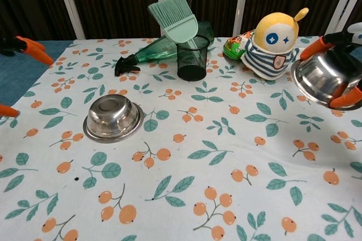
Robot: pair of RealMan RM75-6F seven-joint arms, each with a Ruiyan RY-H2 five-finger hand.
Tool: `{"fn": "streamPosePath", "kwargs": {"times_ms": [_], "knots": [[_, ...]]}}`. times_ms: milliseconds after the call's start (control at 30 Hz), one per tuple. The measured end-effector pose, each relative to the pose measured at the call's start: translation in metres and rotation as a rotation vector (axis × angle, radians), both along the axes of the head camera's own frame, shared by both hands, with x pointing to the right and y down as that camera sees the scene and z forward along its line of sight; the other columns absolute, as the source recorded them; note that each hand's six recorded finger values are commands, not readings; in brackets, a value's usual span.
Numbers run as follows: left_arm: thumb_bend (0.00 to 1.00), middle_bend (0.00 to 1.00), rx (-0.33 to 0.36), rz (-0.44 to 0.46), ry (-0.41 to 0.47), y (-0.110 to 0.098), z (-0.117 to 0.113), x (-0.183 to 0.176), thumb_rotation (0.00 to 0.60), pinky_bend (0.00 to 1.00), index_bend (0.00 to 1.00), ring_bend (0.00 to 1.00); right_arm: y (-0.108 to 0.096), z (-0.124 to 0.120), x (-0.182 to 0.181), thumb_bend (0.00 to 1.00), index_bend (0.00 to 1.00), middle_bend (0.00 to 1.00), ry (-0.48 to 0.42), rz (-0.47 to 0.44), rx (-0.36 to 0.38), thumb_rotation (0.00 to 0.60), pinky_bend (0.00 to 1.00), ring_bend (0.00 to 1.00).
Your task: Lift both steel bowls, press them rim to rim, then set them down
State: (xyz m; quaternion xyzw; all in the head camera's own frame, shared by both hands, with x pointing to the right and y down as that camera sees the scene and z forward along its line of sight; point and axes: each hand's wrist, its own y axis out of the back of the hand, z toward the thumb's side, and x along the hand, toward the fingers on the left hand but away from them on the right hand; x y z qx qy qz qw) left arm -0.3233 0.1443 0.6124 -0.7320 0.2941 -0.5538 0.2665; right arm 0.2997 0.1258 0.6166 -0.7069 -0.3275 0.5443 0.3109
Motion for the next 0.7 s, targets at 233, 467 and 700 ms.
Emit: {"fn": "streamPosePath", "kwargs": {"times_ms": [233,467,700], "knots": [[0.00,0.00,-0.034,0.006,0.019,-0.010,0.033,0.020,0.600,0.00,0.18,0.00,-0.005,-0.008,0.014,0.07,0.31,0.26,0.014,0.016,0.017,0.600,0.18,0.35],[0.00,0.00,-0.057,-0.006,0.063,-0.018,0.064,0.047,0.600,0.00,0.18,0.00,-0.008,-0.011,0.024,0.07,0.31,0.26,0.024,0.032,0.023,0.600,0.18,0.35],[0.00,0.00,-0.065,-0.012,0.148,-0.018,0.086,0.075,0.600,0.00,0.18,0.00,-0.009,-0.012,0.029,0.07,0.31,0.26,0.026,0.042,0.027,0.600,0.18,0.35]]}}
